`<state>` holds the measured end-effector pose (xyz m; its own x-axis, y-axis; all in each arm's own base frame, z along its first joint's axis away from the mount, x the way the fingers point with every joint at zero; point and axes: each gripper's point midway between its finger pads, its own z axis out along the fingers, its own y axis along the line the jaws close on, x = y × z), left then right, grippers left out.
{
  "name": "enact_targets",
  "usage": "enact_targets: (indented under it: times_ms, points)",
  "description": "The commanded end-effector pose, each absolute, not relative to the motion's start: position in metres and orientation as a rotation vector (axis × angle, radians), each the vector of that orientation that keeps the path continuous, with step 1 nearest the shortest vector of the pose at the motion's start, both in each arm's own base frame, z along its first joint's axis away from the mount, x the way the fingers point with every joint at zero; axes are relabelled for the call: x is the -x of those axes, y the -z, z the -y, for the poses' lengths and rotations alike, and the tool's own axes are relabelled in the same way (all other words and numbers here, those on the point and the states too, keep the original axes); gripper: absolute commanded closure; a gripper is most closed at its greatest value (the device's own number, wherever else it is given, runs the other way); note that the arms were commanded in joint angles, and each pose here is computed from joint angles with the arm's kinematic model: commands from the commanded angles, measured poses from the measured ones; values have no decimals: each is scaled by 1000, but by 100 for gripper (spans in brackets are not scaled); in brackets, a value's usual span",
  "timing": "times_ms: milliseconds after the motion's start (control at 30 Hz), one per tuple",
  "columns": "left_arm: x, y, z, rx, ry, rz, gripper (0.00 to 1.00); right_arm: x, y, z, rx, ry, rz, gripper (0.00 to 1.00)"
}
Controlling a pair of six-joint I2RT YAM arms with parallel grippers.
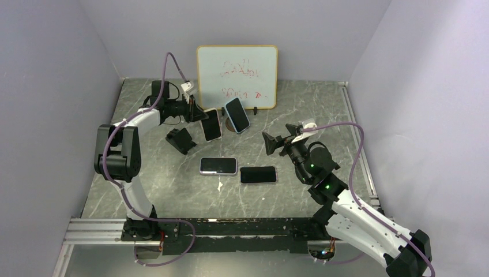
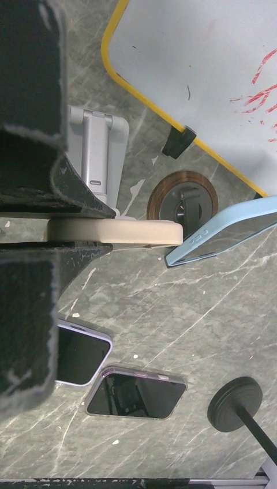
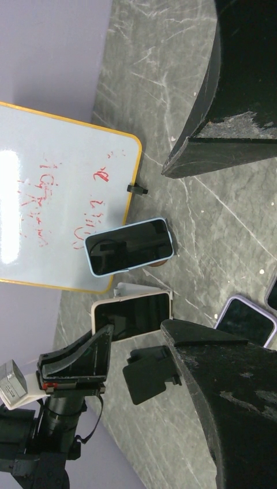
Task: Place the phone on the phone stand
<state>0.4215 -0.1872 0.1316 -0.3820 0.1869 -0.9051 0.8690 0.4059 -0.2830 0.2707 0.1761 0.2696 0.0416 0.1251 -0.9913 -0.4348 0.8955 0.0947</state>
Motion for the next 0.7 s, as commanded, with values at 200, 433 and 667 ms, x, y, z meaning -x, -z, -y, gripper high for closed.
enact_targets:
  times_ms: [200, 433, 667]
  points:
    - [-429, -124, 180, -957, 926, -1835, 72, -274, -270, -177, 249, -435, -1468, 0]
    - [-429, -156, 182, -977, 920, -1773, 54, -276, -263, -187, 292, -456, -1478, 0]
    - [-409, -235, 179, -1036, 881, -1643, 2, -256, -240, -257, 728, -645, -1478, 0]
